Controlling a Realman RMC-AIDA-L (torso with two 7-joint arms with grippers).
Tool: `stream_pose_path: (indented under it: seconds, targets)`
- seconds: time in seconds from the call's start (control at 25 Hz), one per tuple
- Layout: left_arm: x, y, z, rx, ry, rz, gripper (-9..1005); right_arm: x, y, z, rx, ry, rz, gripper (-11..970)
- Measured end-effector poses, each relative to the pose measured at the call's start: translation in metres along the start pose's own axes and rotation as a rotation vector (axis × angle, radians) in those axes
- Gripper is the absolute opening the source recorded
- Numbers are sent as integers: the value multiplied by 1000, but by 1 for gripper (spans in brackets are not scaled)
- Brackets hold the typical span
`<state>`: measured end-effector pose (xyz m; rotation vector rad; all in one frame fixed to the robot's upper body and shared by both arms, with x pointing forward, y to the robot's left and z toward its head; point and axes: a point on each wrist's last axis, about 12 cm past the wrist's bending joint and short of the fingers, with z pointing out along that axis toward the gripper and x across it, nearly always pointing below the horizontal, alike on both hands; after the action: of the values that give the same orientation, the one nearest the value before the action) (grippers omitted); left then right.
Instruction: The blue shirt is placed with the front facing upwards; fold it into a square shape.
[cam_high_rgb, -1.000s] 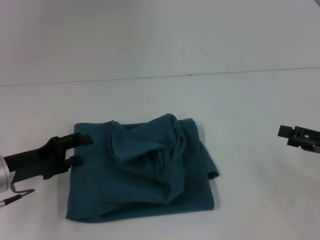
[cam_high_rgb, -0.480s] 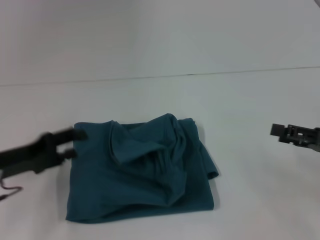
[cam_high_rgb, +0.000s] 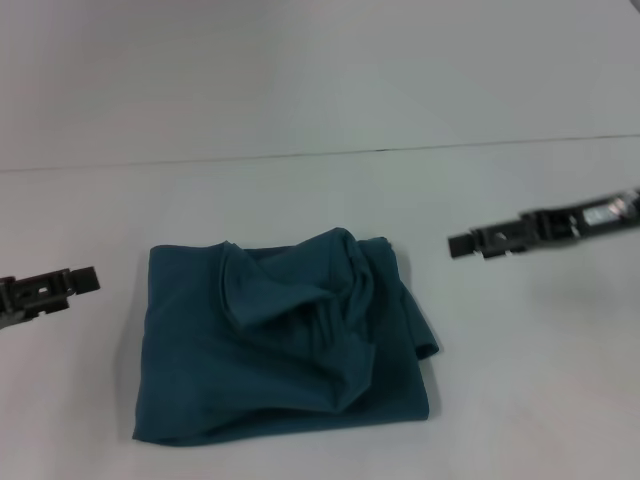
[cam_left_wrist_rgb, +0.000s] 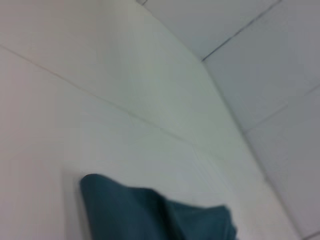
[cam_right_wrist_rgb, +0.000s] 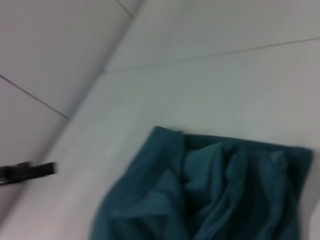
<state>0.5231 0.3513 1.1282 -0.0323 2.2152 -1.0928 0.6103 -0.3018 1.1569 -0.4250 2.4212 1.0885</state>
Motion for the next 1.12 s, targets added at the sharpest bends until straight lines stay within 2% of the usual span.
stream_pose_path:
  seconds: [0.12,0.2,0.4,0.64,0.76,1.12]
  targets:
    - [1,1,-2,-24,14,8,767,-30,15,16,83,58,-49,866]
    - [3,4,-5,-24,-6,-25,767,-46,27,29,130,94,-105,864]
    - [4,10,-16,-10,-95,-115,767,-67,52,59,233,175,-141,861]
    - [4,12,-23,5,-151,-136,766,-64,76,91,250,272,-174,856]
    - [4,12,-23,9,-154,-140,766,-58,82,104,243,304,-169,854]
    - [6,14,-14,34,-167,-159,766,-38,78,109,190,359,-109,848]
